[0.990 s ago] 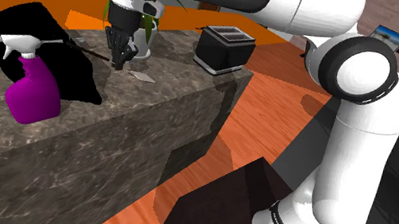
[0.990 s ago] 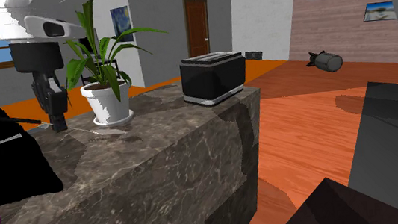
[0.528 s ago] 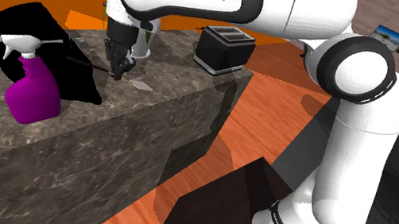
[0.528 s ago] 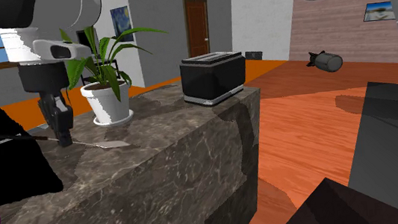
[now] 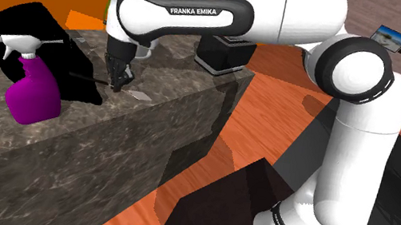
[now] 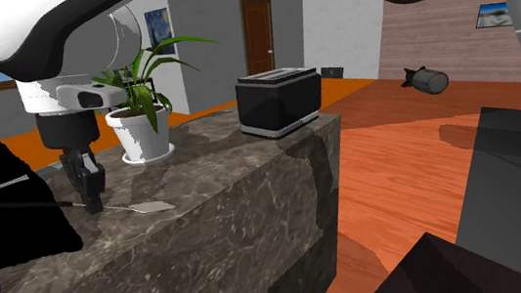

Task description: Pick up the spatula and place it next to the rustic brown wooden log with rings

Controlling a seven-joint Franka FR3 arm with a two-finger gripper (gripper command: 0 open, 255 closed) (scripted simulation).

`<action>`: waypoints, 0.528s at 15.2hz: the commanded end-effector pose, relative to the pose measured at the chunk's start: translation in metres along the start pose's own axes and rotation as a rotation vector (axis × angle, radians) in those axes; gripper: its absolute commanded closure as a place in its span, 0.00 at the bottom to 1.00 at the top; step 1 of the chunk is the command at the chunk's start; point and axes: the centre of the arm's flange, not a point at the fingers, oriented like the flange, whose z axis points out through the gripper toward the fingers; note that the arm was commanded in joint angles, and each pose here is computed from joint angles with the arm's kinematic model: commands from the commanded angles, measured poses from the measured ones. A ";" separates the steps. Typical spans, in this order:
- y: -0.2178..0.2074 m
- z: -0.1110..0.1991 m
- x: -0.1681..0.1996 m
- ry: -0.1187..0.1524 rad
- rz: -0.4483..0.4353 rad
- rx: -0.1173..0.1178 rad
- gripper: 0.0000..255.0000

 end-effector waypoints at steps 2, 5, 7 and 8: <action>0.000 0.015 0.001 0.000 0.000 0.001 1.00; 0.000 0.031 0.002 0.000 0.000 0.001 1.00; 0.000 0.042 0.003 0.000 0.000 0.001 1.00; 0.000 0.047 0.003 0.000 0.000 0.001 1.00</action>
